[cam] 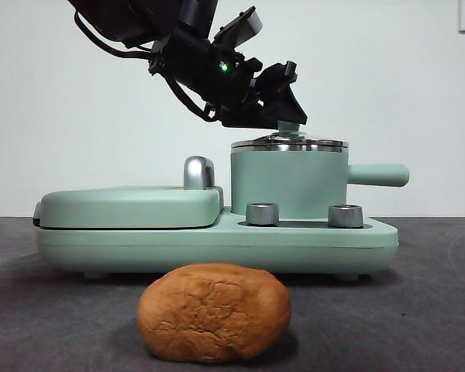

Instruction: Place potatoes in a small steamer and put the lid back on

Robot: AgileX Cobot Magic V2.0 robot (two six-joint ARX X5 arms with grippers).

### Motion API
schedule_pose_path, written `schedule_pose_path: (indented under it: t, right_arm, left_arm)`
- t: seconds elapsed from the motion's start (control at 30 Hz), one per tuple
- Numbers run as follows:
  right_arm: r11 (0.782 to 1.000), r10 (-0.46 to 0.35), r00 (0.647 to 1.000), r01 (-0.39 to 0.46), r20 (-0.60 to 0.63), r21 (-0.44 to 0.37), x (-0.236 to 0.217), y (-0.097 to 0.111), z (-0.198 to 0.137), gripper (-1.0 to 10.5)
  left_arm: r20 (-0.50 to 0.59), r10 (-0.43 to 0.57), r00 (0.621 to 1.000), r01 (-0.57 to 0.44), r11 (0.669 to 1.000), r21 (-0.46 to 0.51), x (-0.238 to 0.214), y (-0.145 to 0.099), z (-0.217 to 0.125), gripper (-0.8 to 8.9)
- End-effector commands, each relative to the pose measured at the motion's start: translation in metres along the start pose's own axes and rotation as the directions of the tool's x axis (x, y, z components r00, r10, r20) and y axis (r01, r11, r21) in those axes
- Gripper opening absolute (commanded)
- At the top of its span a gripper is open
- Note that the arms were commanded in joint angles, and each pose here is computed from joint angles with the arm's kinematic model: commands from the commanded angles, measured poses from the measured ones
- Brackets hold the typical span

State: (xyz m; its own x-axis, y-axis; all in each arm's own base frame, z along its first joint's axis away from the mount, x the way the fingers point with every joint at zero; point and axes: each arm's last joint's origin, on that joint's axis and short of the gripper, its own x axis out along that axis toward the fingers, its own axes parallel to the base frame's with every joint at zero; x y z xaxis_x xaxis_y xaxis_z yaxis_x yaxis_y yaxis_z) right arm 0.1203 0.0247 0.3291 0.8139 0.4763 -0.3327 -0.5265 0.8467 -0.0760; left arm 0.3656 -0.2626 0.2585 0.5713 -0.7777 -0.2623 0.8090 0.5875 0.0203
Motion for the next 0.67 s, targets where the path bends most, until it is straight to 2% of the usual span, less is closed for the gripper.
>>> schedule_pose_path:
  t: [0.03,0.37,0.53,0.67]
  right_arm:
    - [1.000,-0.002,1.000,0.002,0.018,0.010,-0.0017,-0.0002,0.0056,2.4]
    - [1.000,-0.002,1.000,0.002,0.018,0.012,-0.0018,-0.0002,0.0056,2.4]
    - [1.000,-0.002,1.000,0.001,0.018,0.028,-0.0018,-0.0002,0.0056,2.4]
    - [1.000,-0.002,1.000,0.001,0.018,0.028,-0.0019,-0.0001,0.0056,2.4]
  left_arm:
    - [0.014,0.003,1.000,-0.004,1.000,0.015,0.0070,-0.0007,0.0018,2.50]
    - [0.013,0.003,1.000,-0.003,1.000,0.014,0.0073,-0.0008,0.0015,2.41]
    - [0.012,0.003,1.000,-0.003,1.000,0.014,0.0073,-0.0008,0.0014,0.83]
    - [0.006,0.002,1.000,-0.002,1.000,0.013,0.0073,-0.0009,0.0008,0.73]
